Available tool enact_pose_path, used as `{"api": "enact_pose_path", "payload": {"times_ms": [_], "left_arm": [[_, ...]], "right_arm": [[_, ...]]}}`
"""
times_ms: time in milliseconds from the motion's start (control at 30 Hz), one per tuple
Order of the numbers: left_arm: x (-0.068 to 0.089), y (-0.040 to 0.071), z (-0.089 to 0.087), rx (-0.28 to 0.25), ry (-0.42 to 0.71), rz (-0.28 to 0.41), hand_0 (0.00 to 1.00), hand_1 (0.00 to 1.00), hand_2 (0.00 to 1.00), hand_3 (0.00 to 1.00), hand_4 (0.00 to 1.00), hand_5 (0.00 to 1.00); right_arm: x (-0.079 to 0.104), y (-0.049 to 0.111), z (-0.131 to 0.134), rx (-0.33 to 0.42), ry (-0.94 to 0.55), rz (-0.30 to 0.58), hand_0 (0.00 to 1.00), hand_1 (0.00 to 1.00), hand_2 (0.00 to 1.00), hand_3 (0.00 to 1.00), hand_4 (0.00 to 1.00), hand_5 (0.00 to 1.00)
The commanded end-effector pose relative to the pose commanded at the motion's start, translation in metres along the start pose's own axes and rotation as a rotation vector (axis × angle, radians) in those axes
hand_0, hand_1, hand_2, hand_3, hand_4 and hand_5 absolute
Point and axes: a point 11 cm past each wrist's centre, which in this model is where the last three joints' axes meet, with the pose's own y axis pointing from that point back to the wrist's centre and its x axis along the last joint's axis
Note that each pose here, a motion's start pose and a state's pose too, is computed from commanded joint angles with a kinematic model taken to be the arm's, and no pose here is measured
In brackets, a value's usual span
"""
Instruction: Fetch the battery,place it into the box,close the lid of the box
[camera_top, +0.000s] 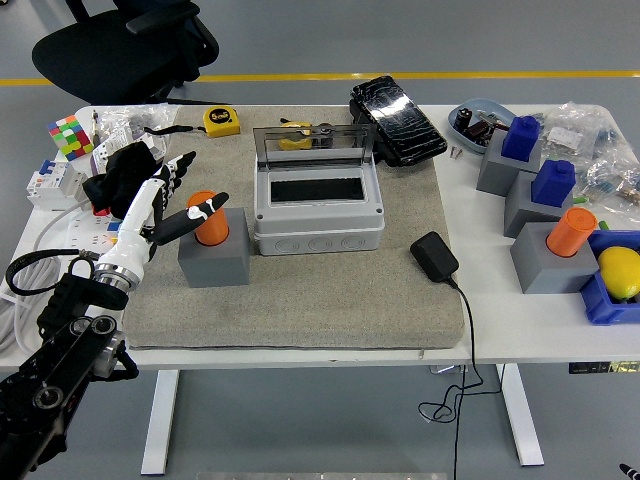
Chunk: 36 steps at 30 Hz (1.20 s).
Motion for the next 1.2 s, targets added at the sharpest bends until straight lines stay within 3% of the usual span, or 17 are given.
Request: {"api": "enact_pose_path", "payload": {"times_ms": [33, 433, 467, 633, 667, 833, 867, 1033, 1067, 1200], "left_arm": [[-0.001, 0.000, 0.000, -0.009, 0.000, 0.008, 0.901, 0.906, 0.868, 0.801, 0.998, 0.120], [-0.017, 0.001, -0.004, -0.035, 0.006, -0.026, 0.882, 0.856, 0.813, 0.761, 0.998, 0.079], [-0.018, 0.000, -0.004, -0.036, 0.005, -0.026, 0.867, 0.842, 0.799, 0.734, 0.998, 0.034], [-0.019, -0.001, -0.005, -0.042, 0.028, -0.006, 0.867, 0.842, 0.799, 0.734, 0.998, 0.034], [-0.020, -0.001, -0.006, -0.041, 0.038, -0.003, 0.702, 0.699, 0.704, 0.612, 0.998, 0.002], [-0.025, -0.001, -0.008, -0.043, 0.077, 0.009, 0.702, 0.699, 0.704, 0.612, 0.998, 0.002], [-0.026, -0.001, -0.008, -0.044, 0.088, 0.014, 0.549, 0.567, 0.581, 0.500, 0.998, 0.002], [-0.030, -0.002, -0.006, -0.057, 0.123, 0.027, 0.549, 0.567, 0.581, 0.500, 0.998, 0.002], [-0.031, -0.002, -0.005, -0.062, 0.133, 0.033, 0.384, 0.417, 0.433, 0.400, 0.998, 0.002], [-0.033, -0.004, -0.004, -0.068, 0.159, 0.044, 0.384, 0.417, 0.433, 0.400, 0.998, 0.002]], "right_arm": [[0.000, 0.000, 0.000, 0.000, 0.000, 0.000, 0.578, 0.629, 0.658, 0.551, 0.941, 0.496], [-0.001, 0.000, 0.001, 0.000, 0.002, -0.002, 0.578, 0.629, 0.658, 0.551, 0.942, 0.496], [-0.001, 0.000, 0.001, 0.000, 0.002, -0.002, 0.577, 0.629, 0.658, 0.550, 0.941, 0.495], [0.000, 0.000, 0.001, -0.002, 0.001, -0.001, 0.577, 0.629, 0.658, 0.550, 0.941, 0.495], [0.000, 0.000, 0.001, -0.002, 0.001, -0.001, 0.577, 0.629, 0.657, 0.551, 0.941, 0.495], [-0.001, 0.000, 0.001, -0.001, 0.001, -0.002, 0.577, 0.629, 0.657, 0.551, 0.941, 0.495], [-0.001, 0.000, 0.001, 0.000, 0.001, -0.003, 0.574, 0.629, 0.657, 0.550, 0.941, 0.494], [-0.001, 0.000, 0.002, -0.002, 0.002, -0.002, 0.574, 0.629, 0.657, 0.550, 0.941, 0.494], [-0.001, 0.000, 0.002, -0.003, 0.002, -0.002, 0.575, 0.629, 0.657, 0.551, 0.941, 0.493], [0.000, 0.000, 0.002, -0.003, 0.003, -0.001, 0.575, 0.629, 0.657, 0.551, 0.941, 0.493]]}}
